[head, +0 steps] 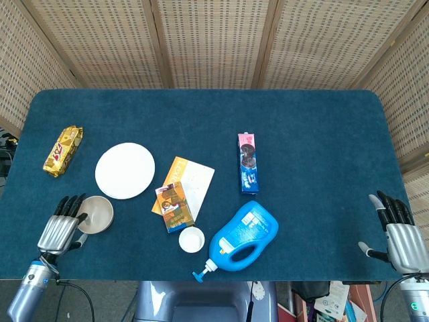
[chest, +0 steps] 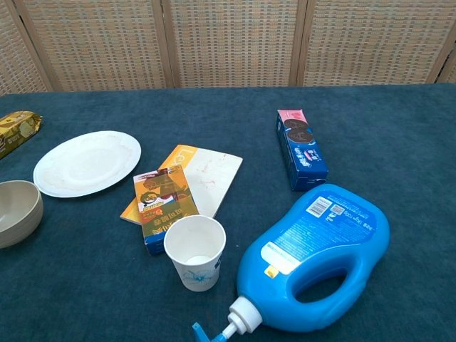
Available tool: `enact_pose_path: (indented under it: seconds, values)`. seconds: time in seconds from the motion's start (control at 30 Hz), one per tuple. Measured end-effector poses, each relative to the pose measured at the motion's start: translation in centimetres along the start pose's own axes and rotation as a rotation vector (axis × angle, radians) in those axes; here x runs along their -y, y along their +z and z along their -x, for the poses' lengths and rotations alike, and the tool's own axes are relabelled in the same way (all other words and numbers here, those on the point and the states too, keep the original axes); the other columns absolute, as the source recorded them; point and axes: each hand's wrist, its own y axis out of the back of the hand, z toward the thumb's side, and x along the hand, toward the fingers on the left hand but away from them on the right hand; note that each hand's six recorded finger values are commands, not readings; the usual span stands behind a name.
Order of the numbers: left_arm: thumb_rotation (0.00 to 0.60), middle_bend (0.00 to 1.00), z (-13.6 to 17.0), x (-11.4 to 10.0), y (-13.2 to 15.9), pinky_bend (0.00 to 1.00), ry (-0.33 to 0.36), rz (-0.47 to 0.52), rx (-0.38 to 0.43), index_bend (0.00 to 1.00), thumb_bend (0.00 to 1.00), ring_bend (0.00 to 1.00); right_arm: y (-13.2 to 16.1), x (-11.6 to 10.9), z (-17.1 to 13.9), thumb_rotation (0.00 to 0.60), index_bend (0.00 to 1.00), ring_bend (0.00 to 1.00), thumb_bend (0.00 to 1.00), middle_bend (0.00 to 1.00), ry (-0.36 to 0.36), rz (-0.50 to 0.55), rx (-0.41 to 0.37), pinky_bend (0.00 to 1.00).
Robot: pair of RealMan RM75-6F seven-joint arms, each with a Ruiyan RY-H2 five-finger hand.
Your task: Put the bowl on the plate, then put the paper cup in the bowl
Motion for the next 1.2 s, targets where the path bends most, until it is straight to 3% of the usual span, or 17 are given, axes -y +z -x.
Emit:
enact_pose_path:
  seconds: [0.2,0.4,0.8,1.2]
  values:
    - [0.600,0.00,-0.5,-0.1,0.3,0.01,0.033,-0.009,0.008,0.59,0.44,0.00,-0.1,-0.1,0.0,0.600,0.00,0.00,0.14,0.00,-0.001,0.003,0.002,0.00]
    - [0.600,0.00,-0.6,-0.5,0.3,0.02,0.056,0.007,0.010,0.62,0.45,0.00,-0.1,-0.1,0.0,0.600,0.00,0.00,0.14,0.00,-0.002,0.004,0.002,0.00]
    - [0.600,0.00,-1.0,-3.8,-0.2,0.02,0.148,0.027,0.008,0.63,0.45,0.00,-0.2,-0.2,0.0,0.600,0.00,0.00,0.14,0.00,-0.006,0.007,0.003,0.00]
    - [0.600,0.00,-6.2,-7.9,-0.9,0.02,0.179,0.022,-0.015,0.63,0.45,0.00,-0.1,0.1,0.1,0.600,0.00,0.00,0.14,0.00,0.005,0.005,0.005,0.00]
